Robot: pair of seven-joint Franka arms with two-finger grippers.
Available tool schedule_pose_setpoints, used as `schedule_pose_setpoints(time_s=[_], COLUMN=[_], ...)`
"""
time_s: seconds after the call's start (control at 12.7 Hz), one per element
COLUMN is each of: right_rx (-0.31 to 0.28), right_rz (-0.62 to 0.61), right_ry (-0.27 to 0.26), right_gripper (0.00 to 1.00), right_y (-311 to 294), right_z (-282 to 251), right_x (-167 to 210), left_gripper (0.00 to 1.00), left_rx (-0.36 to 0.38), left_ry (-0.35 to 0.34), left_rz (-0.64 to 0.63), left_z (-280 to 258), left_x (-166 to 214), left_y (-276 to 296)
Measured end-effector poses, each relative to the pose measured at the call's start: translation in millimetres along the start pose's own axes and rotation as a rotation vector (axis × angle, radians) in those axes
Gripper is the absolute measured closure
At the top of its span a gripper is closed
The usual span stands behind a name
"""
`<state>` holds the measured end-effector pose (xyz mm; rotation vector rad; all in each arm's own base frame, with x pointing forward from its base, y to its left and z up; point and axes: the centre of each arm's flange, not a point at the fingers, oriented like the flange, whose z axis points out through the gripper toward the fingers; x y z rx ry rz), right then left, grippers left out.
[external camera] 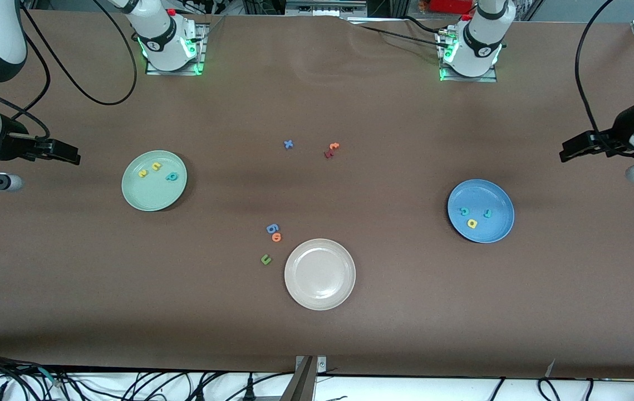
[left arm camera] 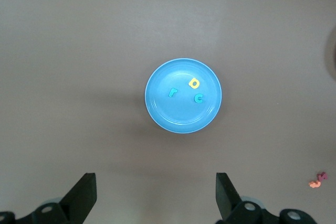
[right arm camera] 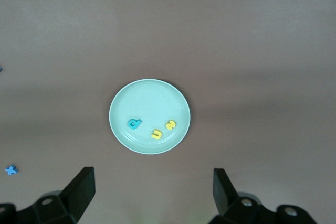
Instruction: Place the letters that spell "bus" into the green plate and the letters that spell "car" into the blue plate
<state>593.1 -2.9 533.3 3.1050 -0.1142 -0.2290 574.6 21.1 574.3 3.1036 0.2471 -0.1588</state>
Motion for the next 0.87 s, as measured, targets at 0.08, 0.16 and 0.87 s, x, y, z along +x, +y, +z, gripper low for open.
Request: schedule_pose_setpoints(time_s=[0.08, 0.16, 0.87], right_rx=[0.002, 0.011, 0.037], right_rz=[0.001, 0.001, 0.012], right_ry=[0.000, -0.001, -0.002], right_gripper=[0.00, 0.00, 0.00], right_y=[-0.2, -1.1, -2.2], right_z=[0.0, 0.0, 0.0], right_x=[0.0, -0.1, -0.1], left_gripper=[0.00, 0.00, 0.00], left_rx=[-0.001, 0.000, 0.020], left_ry=[0.000, -0.006, -0.035], left_rz=[-0.004, -0.003, 0.041], left_z=[-0.6, 2.5, 16.1], left_x=[-0.4, 0.1, -0.9], left_y=[-2.0, -1.7, 22.1])
